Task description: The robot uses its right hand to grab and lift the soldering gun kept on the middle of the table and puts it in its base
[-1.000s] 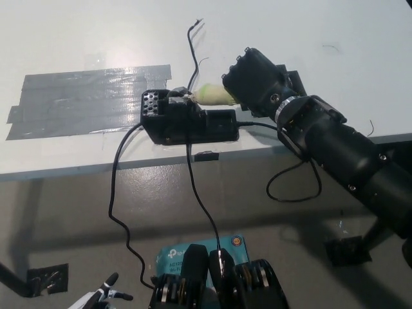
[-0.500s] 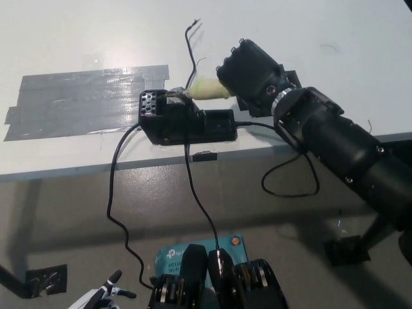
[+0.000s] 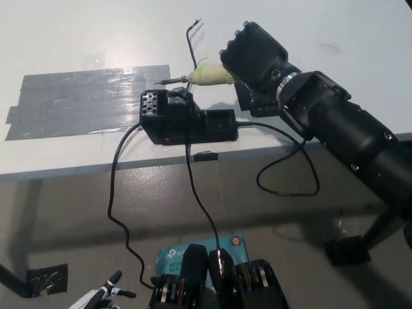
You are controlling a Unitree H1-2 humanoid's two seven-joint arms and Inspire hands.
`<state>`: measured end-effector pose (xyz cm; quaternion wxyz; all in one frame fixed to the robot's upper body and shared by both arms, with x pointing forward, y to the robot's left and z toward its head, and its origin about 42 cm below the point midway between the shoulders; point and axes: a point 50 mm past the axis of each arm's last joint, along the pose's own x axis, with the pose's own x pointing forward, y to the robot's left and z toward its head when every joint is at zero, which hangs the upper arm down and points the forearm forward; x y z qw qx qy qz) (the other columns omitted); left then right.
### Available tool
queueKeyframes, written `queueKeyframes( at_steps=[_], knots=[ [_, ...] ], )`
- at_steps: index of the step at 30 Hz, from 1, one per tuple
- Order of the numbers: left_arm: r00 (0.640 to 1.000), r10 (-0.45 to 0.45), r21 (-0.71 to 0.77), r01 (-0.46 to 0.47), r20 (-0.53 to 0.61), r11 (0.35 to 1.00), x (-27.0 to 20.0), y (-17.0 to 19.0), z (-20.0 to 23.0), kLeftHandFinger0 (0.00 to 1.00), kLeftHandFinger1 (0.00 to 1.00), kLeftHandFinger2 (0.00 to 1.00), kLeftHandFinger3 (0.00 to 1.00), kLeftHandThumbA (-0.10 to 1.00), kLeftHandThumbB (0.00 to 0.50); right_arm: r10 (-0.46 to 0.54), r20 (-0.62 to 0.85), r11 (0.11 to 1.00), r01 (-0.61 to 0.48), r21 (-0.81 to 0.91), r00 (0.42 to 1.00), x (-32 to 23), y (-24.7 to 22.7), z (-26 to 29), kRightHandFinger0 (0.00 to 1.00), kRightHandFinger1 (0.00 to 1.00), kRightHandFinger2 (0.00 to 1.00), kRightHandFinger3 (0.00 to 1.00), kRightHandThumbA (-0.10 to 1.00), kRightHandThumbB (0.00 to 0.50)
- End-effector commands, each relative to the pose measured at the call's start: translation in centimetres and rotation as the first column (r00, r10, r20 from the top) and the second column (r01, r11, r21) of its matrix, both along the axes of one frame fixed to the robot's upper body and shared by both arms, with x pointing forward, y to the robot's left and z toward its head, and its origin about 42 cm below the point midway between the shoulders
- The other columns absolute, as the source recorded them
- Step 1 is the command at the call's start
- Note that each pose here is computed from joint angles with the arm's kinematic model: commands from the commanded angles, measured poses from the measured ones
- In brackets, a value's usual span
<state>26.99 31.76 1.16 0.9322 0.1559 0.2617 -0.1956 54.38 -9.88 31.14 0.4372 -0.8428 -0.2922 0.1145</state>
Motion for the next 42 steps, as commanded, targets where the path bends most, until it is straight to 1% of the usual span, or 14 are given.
queueKeyframes(
  at_steps=[1,4,6,11,13,15,17,22,29,32,33,36,38,42],
  knots=[
    [1.000,-0.014,0.021,0.013,0.021,1.000,0.1,0.5,0.8,0.00,0.04,0.32,0.69,1.00,0.500,0.030,0.094,0.999,-0.032,0.019,0.995,0.5,0.3,4.0,0.00,0.00,0.22,0.01,0.04,0.069],
    [1.000,-0.020,0.023,0.020,0.019,1.000,0.1,0.5,0.8,0.00,0.06,0.33,0.70,1.00,0.500,0.025,0.100,0.999,-0.028,0.025,0.995,0.2,-0.2,3.2,0.00,0.00,0.23,0.04,-0.10,0.049],
    [0.999,-0.023,0.021,0.023,0.023,1.000,0.3,0.5,0.9,0.00,0.05,0.34,0.69,1.00,0.500,0.021,0.115,1.000,-0.019,-0.018,0.993,0.3,-0.8,2.9,0.00,0.00,0.25,0.08,-0.10,0.125],
    [0.999,-0.022,0.007,0.022,0.023,1.000,0.5,0.7,0.9,0.00,0.04,0.33,0.68,1.00,0.500,-0.018,0.093,0.999,0.022,-0.049,0.996,0.4,-1.9,2.6,0.00,0.00,0.28,0.21,-0.03,0.152],
    [0.999,-0.021,0.017,0.021,0.027,1.000,0.4,0.7,0.8,0.00,0.00,0.31,0.65,1.00,0.500,-0.020,0.090,0.998,0.026,-0.057,0.996,0.3,-2.5,2.1,0.00,0.00,0.27,0.16,-0.04,0.125],
    [0.999,-0.020,0.016,0.020,0.029,1.000,0.4,0.6,0.9,0.00,0.00,0.32,0.67,1.00,0.500,-0.006,0.104,0.998,0.013,-0.063,0.995,0.2,-2.8,1.8,0.00,0.00,0.24,0.14,-0.06,0.176],
    [1.000,-0.019,0.018,0.018,0.025,1.000,0.2,0.8,0.8,0.00,0.02,0.33,0.67,1.00,0.500,0.001,0.097,0.999,0.004,-0.051,0.995,0.1,-2.8,1.3,0.00,0.00,0.24,0.18,-0.05,0.155],
    [1.000,-0.017,0.018,0.016,0.017,1.000,0.0,0.9,0.6,0.00,0.05,0.35,0.69,1.00,0.500,0.018,0.073,0.999,-0.015,-0.035,0.997,-0.2,-3.3,0.0,0.00,0.00,0.23,0.15,-0.09,0.192],
    [1.000,-0.015,0.006,0.015,0.010,1.000,0.1,1.0,0.7,0.00,0.03,0.35,0.69,1.00,0.500,0.015,0.038,0.999,-0.013,-0.035,0.999,-0.5,-3.8,-0.3,0.00,0.00,0.32,0.21,-0.10,0.197],
    [1.000,-0.022,0.022,0.021,0.015,1.000,0.2,1.1,0.6,0.00,0.01,0.32,0.69,1.00,0.500,0.033,0.075,0.999,-0.033,-0.002,0.997,-0.5,-3.9,0.1,0.00,0.00,0.30,0.18,-0.10,0.129],
    [1.000,-0.016,0.025,0.016,0.010,1.000,0.0,1.1,0.6,0.00,0.01,0.34,0.68,1.00,0.500,0.032,0.091,0.999,-0.031,-0.011,0.995,-0.5,-3.8,0.1,0.00,0.00,0.28,0.29,-0.10,0.122],
    [1.000,-0.016,0.019,0.016,0.004,1.000,-0.2,1.0,0.6,0.00,0.01,0.34,0.68,1.00,0.500,0.060,0.128,0.997,-0.065,0.041,0.990,-0.5,-3.8,0.2,0.00,0.00,0.26,0.24,-0.10,0.142],
    [1.000,-0.014,0.017,0.014,0.002,1.000,-0.3,1.0,0.5,0.00,0.01,0.34,0.67,1.00,0.500,0.072,0.154,0.991,-0.088,0.097,0.985,-0.5,-4.0,0.5,0.00,0.00,0.24,0.07,-0.10,0.145],
    [1.000,-0.012,0.019,0.012,0.000,1.000,-0.5,1.1,0.3,0.00,0.01,0.33,0.66,1.00,0.500,0.054,0.142,0.990,-0.072,0.125,0.988,-0.4,-4.0,1.7,0.00,0.00,0.34,0.07,-0.10,0.148]
  ],
)
